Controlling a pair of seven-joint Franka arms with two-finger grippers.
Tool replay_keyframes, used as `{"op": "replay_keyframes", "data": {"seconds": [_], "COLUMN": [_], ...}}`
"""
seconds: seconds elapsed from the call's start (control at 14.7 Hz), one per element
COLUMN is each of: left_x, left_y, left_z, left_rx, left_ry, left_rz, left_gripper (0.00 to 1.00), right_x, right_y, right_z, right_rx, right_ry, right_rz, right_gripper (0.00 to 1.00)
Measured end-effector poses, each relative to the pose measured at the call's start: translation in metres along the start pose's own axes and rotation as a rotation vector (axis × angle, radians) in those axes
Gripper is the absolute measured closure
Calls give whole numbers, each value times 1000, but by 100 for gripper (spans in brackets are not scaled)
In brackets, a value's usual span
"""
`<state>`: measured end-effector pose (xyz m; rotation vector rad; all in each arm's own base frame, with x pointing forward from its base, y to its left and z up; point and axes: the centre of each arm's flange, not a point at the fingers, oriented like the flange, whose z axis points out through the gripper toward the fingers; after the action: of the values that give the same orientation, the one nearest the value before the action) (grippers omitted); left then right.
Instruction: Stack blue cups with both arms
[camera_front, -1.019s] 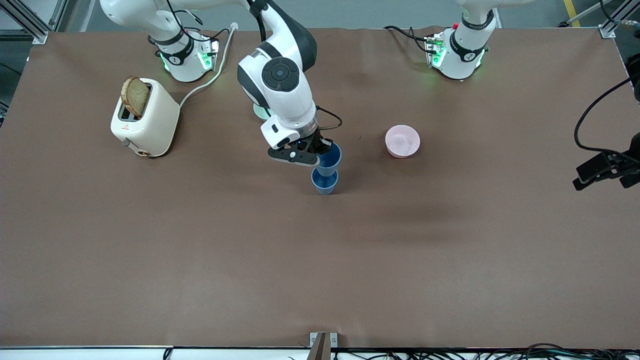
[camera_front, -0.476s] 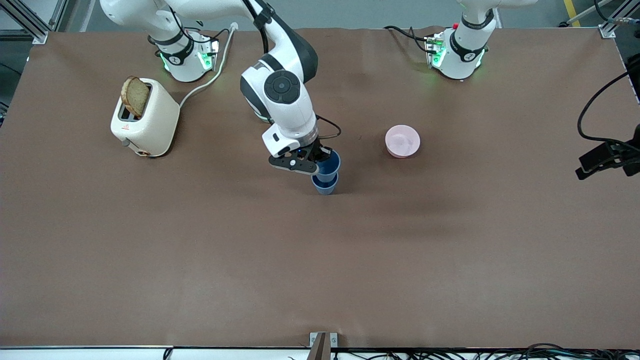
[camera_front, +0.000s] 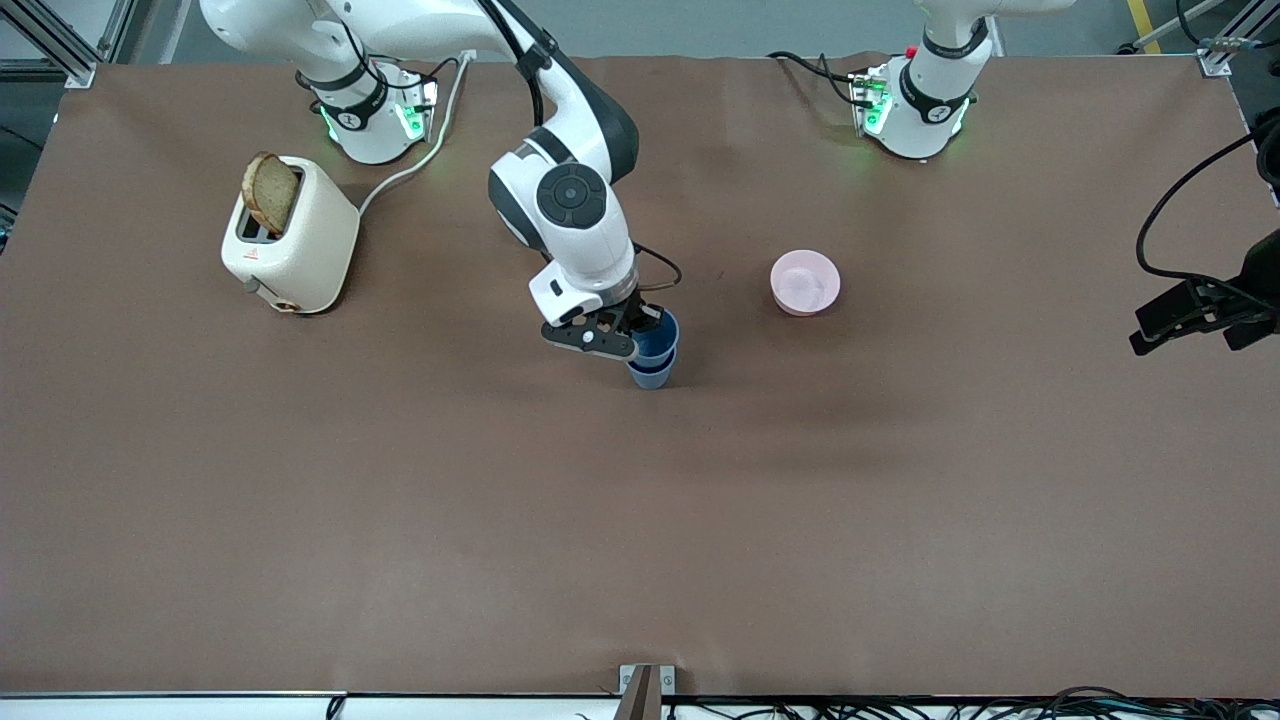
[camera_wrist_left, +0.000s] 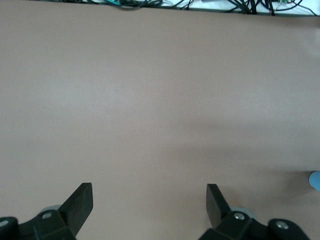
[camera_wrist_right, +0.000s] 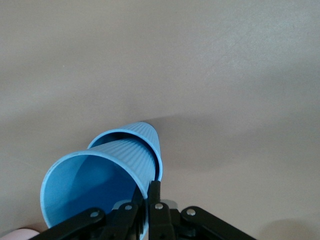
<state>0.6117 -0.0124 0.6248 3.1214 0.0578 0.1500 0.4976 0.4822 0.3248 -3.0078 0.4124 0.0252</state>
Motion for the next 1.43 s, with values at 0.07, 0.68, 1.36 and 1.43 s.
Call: {"op": "replay_keyframes", "data": {"seconds": [0.07,0.68,1.36,1.43], "left_x": [-4,-13,-14,-14], "left_y": [0,-2,-1,-1], "left_z": [1,-5,-7,-7], "left_rx": [-1,-2,-2,-2], "left_ry": [-10,-15,-10,-10], "left_rz": [1,-1,5,6], "left_gripper": [0,0,0,0], "right_x": [1,35,149,156], "right_y": [0,18,292,316], "right_z": [3,-36,-207,-214], "right_rx": [1,2,-23,-30], "right_ry": [1,29,129,135], "right_rz": [1,22,-27,-34], "right_gripper": [89,19,3,3]}}
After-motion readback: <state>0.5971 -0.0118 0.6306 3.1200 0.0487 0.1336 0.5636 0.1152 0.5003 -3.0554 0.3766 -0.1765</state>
